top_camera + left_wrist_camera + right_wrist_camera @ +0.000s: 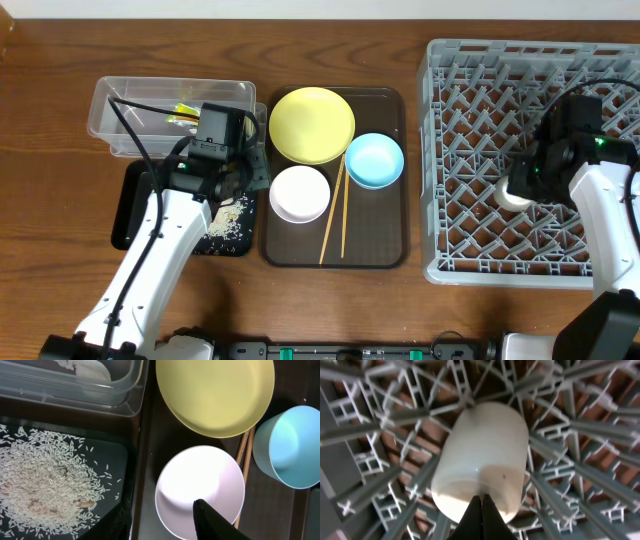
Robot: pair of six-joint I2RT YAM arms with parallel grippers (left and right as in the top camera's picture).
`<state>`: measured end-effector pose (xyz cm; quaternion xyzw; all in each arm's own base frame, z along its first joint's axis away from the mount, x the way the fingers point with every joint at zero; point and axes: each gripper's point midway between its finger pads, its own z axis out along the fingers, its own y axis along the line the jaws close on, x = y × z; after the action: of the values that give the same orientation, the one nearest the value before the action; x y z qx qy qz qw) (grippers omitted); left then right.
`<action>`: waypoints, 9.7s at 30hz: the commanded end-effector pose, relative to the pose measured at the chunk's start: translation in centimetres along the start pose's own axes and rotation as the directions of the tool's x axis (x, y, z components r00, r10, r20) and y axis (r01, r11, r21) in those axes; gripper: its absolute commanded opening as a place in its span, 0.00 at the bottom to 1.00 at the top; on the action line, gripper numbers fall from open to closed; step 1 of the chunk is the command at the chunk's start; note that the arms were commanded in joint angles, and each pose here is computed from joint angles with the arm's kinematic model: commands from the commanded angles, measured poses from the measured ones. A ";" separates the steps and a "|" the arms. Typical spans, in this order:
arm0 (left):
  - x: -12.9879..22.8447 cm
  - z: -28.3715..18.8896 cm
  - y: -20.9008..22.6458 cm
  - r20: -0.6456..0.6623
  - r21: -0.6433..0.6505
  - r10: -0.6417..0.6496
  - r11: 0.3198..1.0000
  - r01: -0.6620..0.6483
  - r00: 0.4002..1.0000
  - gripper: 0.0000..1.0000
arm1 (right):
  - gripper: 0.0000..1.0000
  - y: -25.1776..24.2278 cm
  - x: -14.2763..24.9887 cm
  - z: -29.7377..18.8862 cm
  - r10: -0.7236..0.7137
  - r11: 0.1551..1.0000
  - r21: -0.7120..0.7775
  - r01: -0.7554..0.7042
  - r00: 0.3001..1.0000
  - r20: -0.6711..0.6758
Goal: Sort waste into correct bins and load items into the dishwasher rack
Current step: 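Carry the cup with the right gripper and place it upside down in the rack, then move the right gripper to the light-blue bowl and grasp its rim, then lift the light-blue bowl and set it tilted in the rack's back-left, then move the right gripper to the white bowl and grasp its rim, then carry the white bowl into the rack and release it beside the blue bowl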
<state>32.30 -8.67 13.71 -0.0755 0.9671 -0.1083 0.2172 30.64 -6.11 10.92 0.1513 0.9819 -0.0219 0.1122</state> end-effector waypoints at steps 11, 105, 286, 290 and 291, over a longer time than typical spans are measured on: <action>-0.7 -0.7 0.1 0.027 -0.005 0.017 1.000 -0.017 0.999 0.43 | 0.01 -1.9 -2.1 -0.9 0.054 0.994 0.093 -0.063 0.993 0.101; 1.4 -2.4 6.7 0.027 -0.301 -0.198 0.933 0.197 0.980 0.61 | 0.01 24.9 -1.7 7.4 -0.696 0.665 -0.053 0.745 0.645 0.315; 1.4 -7.3 13.8 0.172 -0.382 -0.385 0.822 0.422 0.907 0.75 | 0.01 -0.3 -22.7 -3.2 -0.623 0.508 0.861 0.034 0.704 0.340; 1.5 -7.3 13.8 0.171 -0.382 -0.386 0.822 0.422 0.907 0.75 | 0.01 0.7 -22.6 -2.0 -0.634 0.509 0.859 0.057 0.700 0.329; 1.4 -7.3 13.8 0.172 -0.382 -0.385 0.822 0.422 0.907 0.75 | 0.01 1.0 -22.5 -1.7 -0.634 0.513 0.856 0.059 0.698 0.332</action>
<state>26.37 5.33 15.83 -0.3213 0.9228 0.0548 0.2054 51.13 -12.56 18.88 -0.0479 0.7755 -0.5335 0.3341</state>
